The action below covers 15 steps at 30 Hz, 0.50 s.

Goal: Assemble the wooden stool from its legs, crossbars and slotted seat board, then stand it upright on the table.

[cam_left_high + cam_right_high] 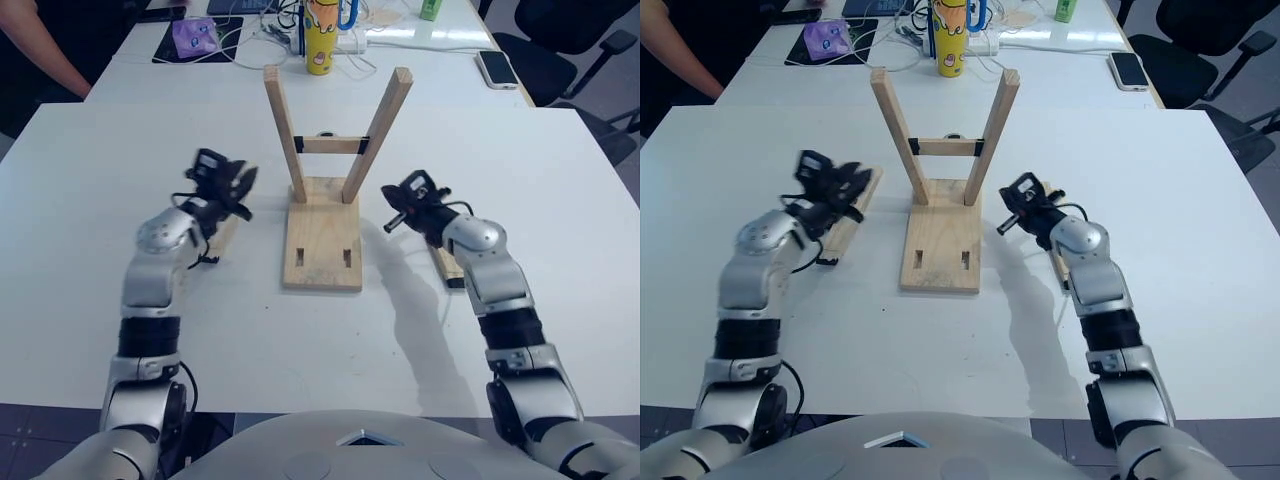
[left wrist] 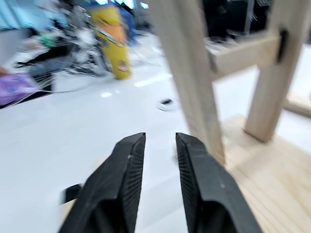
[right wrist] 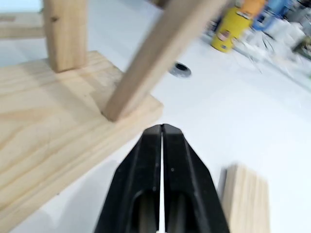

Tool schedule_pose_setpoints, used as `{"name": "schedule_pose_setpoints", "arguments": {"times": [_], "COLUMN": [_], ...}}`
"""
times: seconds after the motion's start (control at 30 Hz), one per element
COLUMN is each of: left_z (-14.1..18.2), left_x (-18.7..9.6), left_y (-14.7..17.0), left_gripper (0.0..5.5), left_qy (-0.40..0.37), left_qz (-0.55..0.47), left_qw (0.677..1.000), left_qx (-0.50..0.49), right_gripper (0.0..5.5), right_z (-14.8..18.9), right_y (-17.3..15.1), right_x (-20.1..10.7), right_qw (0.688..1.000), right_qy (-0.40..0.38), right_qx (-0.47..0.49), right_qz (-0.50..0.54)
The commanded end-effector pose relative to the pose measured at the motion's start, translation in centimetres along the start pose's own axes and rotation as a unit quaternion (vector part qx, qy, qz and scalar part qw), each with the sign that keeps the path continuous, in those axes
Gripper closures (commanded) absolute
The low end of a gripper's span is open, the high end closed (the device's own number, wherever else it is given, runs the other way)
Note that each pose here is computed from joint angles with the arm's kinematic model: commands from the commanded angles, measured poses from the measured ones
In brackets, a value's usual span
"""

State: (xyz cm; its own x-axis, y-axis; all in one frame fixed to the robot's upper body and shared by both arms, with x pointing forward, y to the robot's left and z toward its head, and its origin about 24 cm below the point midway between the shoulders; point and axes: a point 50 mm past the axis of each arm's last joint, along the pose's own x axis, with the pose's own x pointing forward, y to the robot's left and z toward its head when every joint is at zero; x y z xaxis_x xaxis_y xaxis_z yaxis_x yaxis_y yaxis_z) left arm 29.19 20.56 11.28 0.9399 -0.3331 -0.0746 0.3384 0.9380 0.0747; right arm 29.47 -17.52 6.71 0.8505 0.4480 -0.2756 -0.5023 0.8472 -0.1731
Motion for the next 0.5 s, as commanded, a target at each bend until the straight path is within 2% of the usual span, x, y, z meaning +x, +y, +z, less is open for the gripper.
{"name": "schedule_pose_setpoints", "arguments": {"times": [0.03, 0.1, 0.2, 0.4, 0.5], "left_z": [-1.4, -2.4, -3.4, -5.4, -6.4], "left_x": [-1.1, -1.1, -0.1, 1.0, 1.2], "left_y": [3.5, 5.2, 6.5, 7.7, 7.6], "left_gripper": [3.5, 3.25, 2.82, 2.79, 2.79], "left_qy": [0.033, 0.052, 0.065, 0.125, 0.162], "left_qz": [0.076, 0.105, 0.111, 0.098, 0.089], "left_qw": [0.996, 0.991, 0.982, 0.977, 0.975], "left_qx": [-0.041, -0.07, -0.137, -0.144, -0.121], "right_gripper": [5.5, 5.5, 5.05, 4.17, 4.17], "right_z": [-0.4, -0.2, 0.6, 1.5, 1.5], "right_y": [0.5, 0.8, 1.5, 3.2, 3.7], "right_x": [-0.5, 0.1, 0.7, 1.5, 1.5], "right_qw": [0.997, 0.996, 0.995, 0.995, 0.995], "right_qy": [0.003, 0.008, 0.001, -0.009, -0.008], "right_qx": [0.052, 0.072, 0.101, 0.099, 0.095], "right_qz": [-0.048, -0.058, -0.026, 0.021, 0.035]}}
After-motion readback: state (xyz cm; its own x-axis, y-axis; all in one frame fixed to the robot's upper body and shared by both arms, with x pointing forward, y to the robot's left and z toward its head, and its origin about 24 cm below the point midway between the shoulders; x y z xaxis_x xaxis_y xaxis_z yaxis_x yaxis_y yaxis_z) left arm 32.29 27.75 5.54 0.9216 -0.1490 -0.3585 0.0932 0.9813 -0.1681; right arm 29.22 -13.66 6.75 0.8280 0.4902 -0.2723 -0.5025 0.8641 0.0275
